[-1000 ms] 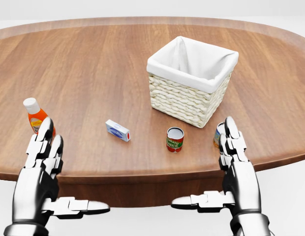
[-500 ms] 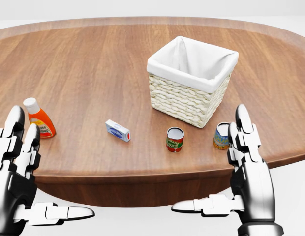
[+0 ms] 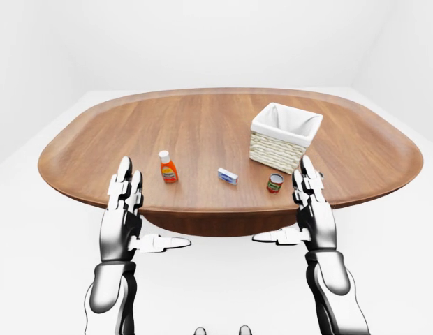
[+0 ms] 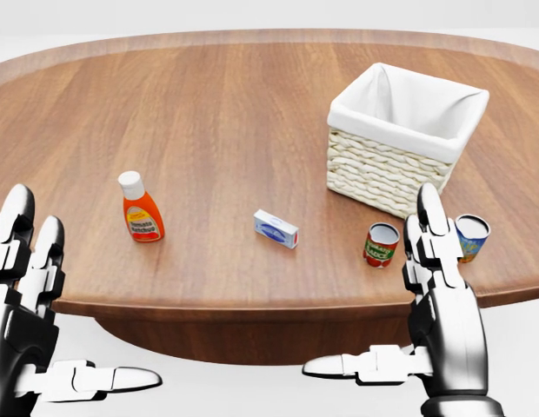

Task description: Pick up the ketchup, and put it in the basket.

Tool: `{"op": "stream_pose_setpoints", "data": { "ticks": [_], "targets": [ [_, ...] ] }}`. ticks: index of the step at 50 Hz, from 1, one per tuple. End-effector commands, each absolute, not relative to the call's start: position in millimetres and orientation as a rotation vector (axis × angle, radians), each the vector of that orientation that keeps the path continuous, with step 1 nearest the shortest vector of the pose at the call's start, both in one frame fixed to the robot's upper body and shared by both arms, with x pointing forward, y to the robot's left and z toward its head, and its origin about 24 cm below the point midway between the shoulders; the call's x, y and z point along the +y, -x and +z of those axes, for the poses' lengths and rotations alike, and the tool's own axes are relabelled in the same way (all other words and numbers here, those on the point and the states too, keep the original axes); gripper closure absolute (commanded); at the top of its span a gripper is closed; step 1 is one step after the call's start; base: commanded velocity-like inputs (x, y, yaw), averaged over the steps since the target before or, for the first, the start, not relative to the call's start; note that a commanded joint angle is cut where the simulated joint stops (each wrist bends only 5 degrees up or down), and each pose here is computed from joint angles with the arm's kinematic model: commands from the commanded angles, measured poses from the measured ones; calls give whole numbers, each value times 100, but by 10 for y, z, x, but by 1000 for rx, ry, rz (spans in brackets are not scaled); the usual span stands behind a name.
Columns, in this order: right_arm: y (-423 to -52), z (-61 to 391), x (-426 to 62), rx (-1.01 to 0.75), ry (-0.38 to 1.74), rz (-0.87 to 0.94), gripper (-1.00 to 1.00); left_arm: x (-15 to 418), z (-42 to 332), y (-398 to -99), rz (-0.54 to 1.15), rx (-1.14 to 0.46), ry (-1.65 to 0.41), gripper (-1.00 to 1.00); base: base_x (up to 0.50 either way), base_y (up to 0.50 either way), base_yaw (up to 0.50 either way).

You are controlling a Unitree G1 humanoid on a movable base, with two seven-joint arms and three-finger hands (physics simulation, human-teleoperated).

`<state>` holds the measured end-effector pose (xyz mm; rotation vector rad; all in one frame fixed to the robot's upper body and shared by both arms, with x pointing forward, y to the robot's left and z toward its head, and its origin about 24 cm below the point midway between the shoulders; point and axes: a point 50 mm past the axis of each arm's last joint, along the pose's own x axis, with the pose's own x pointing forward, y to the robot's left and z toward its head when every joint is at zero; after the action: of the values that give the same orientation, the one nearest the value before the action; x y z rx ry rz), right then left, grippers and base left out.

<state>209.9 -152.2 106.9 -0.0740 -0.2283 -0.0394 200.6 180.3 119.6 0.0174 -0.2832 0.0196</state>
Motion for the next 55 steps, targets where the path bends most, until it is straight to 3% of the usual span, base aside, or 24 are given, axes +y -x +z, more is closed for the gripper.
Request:
{"op": "stream_pose_setpoints", "data": {
  "ticks": [1, 21, 55],
  "targets": [
    [-2125, 1026, -1506, -211, 77, -52, -100, 1818, 1192, -2016, 32, -282, -21, -100, 0, 6, 0],
    [-2093, 1080, -1475, -233, 64, -20, -100, 1824, 1238, -1990, 34, -302, -22, -100, 0, 0, 0],
    [-2079, 1099, -1467, -241, 76, -18, -100, 1820, 1226, -1995, 30, -295, -32, -100, 50, 0, 0]
  ]
}}
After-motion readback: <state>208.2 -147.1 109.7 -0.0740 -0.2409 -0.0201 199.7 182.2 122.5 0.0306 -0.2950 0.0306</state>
